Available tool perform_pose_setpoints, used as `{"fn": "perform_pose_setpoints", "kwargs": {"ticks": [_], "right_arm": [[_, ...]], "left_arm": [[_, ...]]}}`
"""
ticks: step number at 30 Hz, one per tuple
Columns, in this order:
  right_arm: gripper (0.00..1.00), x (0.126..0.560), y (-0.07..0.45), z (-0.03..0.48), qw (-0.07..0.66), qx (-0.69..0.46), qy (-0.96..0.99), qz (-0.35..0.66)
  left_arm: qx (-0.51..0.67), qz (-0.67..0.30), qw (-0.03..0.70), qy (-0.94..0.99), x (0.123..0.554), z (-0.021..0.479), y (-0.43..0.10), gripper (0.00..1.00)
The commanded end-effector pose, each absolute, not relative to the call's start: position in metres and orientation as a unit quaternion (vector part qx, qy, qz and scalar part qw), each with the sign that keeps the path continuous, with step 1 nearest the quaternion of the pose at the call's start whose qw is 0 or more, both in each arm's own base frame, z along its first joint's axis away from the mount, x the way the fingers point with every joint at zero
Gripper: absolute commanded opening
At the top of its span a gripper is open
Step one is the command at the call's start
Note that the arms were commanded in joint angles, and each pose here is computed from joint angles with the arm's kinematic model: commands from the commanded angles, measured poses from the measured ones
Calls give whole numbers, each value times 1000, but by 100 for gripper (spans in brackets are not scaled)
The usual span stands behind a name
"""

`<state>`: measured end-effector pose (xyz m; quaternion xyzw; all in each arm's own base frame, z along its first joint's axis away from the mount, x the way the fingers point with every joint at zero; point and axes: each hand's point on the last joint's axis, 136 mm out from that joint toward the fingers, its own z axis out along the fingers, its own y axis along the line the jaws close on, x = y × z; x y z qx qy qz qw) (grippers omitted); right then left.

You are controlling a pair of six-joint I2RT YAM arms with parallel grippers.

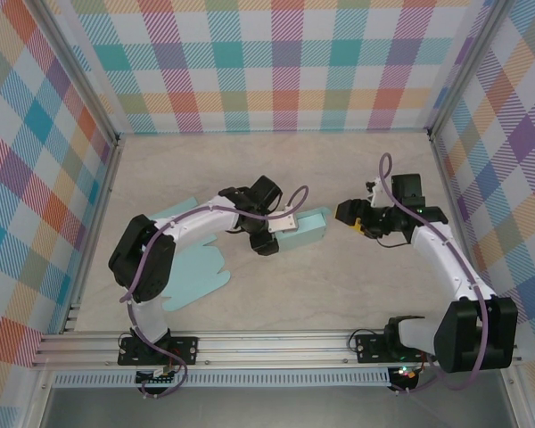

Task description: Fold the paper box

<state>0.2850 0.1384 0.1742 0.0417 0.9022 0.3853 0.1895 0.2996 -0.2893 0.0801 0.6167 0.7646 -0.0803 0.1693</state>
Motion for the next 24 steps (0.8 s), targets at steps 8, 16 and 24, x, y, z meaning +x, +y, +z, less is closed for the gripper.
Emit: {"fn": "perform_pose_setpoints", "kwargs": {"ticks": [8, 16, 24], "right_arm": [[72, 309, 144, 180, 234, -31, 913, 332], [71, 321, 144, 190, 263, -74, 918, 287], [67, 325, 143, 183, 274, -120, 927, 227]], "left_arm": [[605, -94, 188, 768, 306, 105, -290, 65], [580, -91, 272, 762, 299, 154, -280, 81], [427, -142, 370, 813, 306, 212, -277, 68]]}}
